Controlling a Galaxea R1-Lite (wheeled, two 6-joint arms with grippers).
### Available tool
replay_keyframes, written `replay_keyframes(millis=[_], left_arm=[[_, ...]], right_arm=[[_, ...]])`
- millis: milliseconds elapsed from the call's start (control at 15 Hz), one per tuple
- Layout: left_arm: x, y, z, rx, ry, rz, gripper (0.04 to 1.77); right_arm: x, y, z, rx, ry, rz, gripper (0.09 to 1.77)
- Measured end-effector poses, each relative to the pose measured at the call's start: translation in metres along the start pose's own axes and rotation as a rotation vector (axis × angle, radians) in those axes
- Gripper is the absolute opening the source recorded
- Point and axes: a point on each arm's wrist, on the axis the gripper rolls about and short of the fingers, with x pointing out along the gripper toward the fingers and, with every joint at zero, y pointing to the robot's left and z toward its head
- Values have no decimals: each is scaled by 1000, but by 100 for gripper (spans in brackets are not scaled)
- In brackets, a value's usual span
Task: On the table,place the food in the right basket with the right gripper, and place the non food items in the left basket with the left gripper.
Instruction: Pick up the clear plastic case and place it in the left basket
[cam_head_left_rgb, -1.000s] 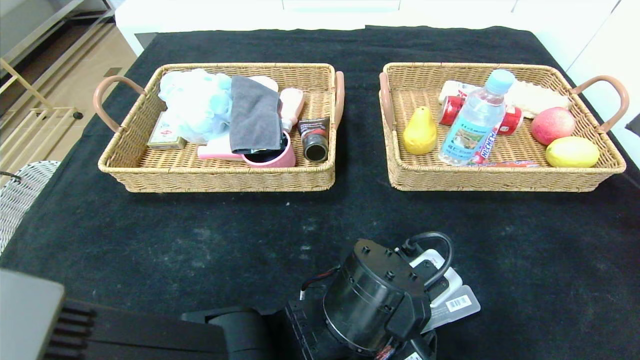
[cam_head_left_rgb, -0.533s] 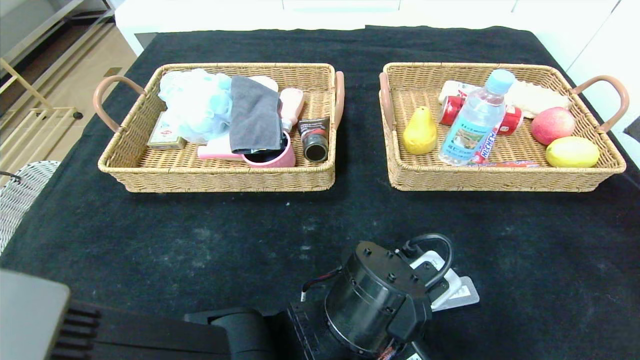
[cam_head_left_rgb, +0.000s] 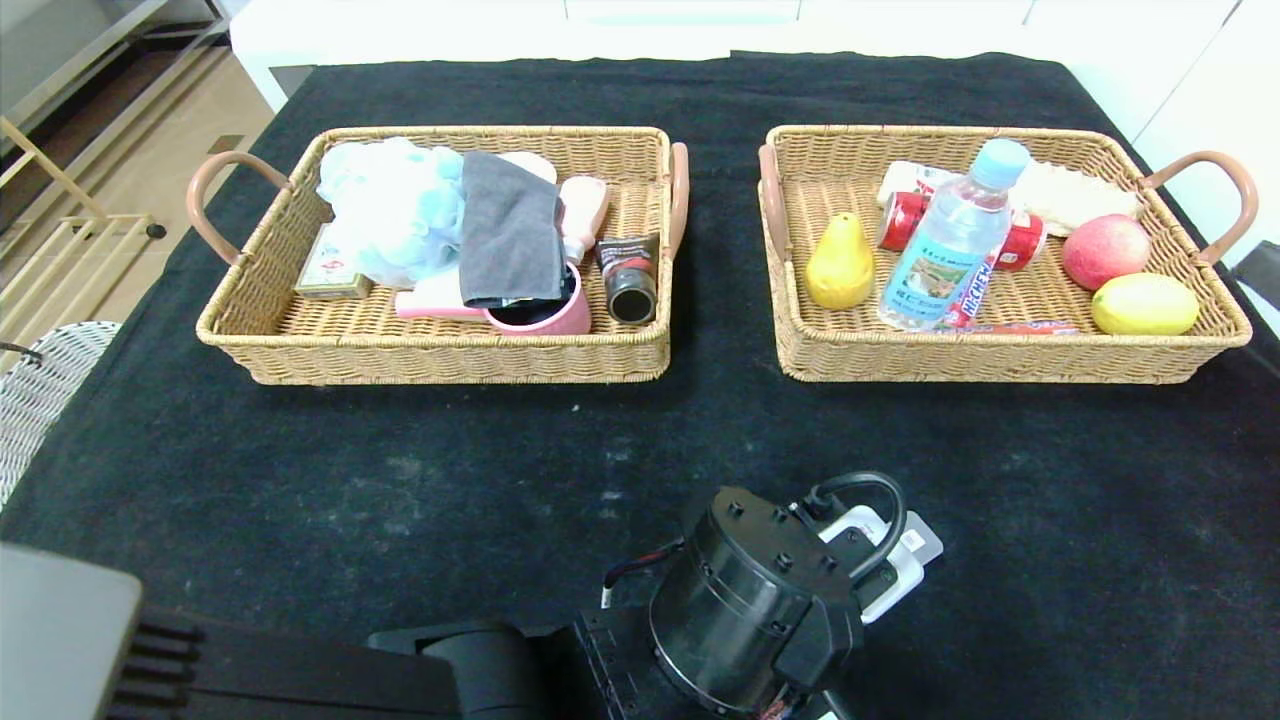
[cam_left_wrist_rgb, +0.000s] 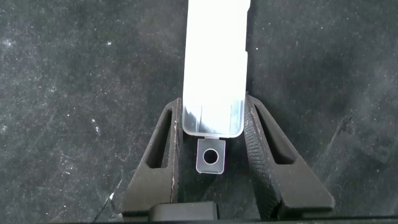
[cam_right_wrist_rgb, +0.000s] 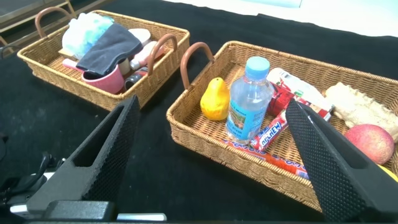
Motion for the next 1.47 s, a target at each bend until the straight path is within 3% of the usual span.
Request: replay_keyframes(millis=[533, 933, 1200, 1467], left_arm=[[-8, 2, 6, -10, -28, 22, 66], [-36, 15, 13, -78, -100, 107, 66], [-55, 34, 15, -147, -126, 171, 66], [-74, 66, 15, -218, -153, 292, 66]], right_arm=[[2, 0, -2, 2, 8, -1, 171], [2, 2, -4, 5, 15, 16, 171], [4, 4, -7, 10, 26, 31, 171], [4, 9, -11, 17, 38, 64, 171]])
